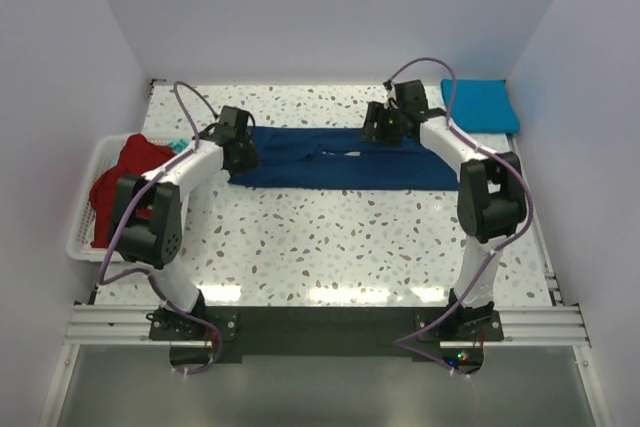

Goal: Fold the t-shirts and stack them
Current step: Fold the tshirt

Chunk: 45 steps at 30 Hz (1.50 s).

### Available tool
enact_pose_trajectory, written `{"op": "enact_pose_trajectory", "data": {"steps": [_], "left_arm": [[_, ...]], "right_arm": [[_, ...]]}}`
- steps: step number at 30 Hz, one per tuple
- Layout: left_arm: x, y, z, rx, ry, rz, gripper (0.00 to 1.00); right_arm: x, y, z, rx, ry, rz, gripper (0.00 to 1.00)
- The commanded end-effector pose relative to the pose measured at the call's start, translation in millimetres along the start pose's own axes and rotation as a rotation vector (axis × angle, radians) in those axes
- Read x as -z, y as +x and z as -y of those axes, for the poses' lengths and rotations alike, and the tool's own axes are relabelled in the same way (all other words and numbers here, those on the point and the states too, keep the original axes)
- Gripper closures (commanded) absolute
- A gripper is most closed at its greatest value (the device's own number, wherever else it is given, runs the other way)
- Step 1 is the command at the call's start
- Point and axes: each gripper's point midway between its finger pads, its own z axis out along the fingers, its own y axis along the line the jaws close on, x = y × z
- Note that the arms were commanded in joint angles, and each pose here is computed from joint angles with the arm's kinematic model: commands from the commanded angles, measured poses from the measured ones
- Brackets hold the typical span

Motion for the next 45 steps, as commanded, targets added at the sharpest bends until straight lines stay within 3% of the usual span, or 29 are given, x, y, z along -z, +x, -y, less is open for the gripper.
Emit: {"op": "enact_pose_trajectory", "data": {"steps": [1, 8, 14, 18, 22, 26, 29, 33, 39, 45], "left_arm": [[-9, -5, -3, 0.045, -0.016, 0.032, 0.6], [-32, 5, -18, 0.029, -0.098, -0.003, 0.67], [-60, 17, -45, -0.005, -0.217, -0.059, 0.67], [-77, -2, -48, -0.033, -0.262, -0.058, 0.67], [-94, -25, -51, -0.092, -0.326, -0.044, 0.62], [-122, -49, -49, -0.171, -0.38, -0.027, 0.57], [-134, -77, -30, -0.176, -0.338, 0.027, 0.55], [-136, -116, 2, -0.143, -0.241, 0.115, 0.49], [-86, -156, 24, -0.098, -0.16, 0.244, 0.41], [-30, -139, 50, -0.065, -0.073, 0.262, 0.42]], "right_arm": [[30, 40, 63, 0.077, 0.312, -0.071, 0.39], [37, 84, 99, 0.081, 0.431, -0.151, 0.39], [42, 137, 113, 0.057, 0.469, -0.3, 0.39], [63, 183, 110, 0.085, 0.497, -0.427, 0.39], [79, 236, 59, 0.163, 0.384, -0.564, 0.39], [93, 294, -25, 0.221, 0.093, -0.746, 0.39], [96, 304, -65, 0.406, 0.028, -0.777, 0.39], [92, 278, -98, 0.474, -0.027, -0.693, 0.39], [108, 240, -64, 0.608, 0.178, -0.588, 0.39], [115, 259, -46, 0.625, 0.18, -0.652, 0.43]]}}
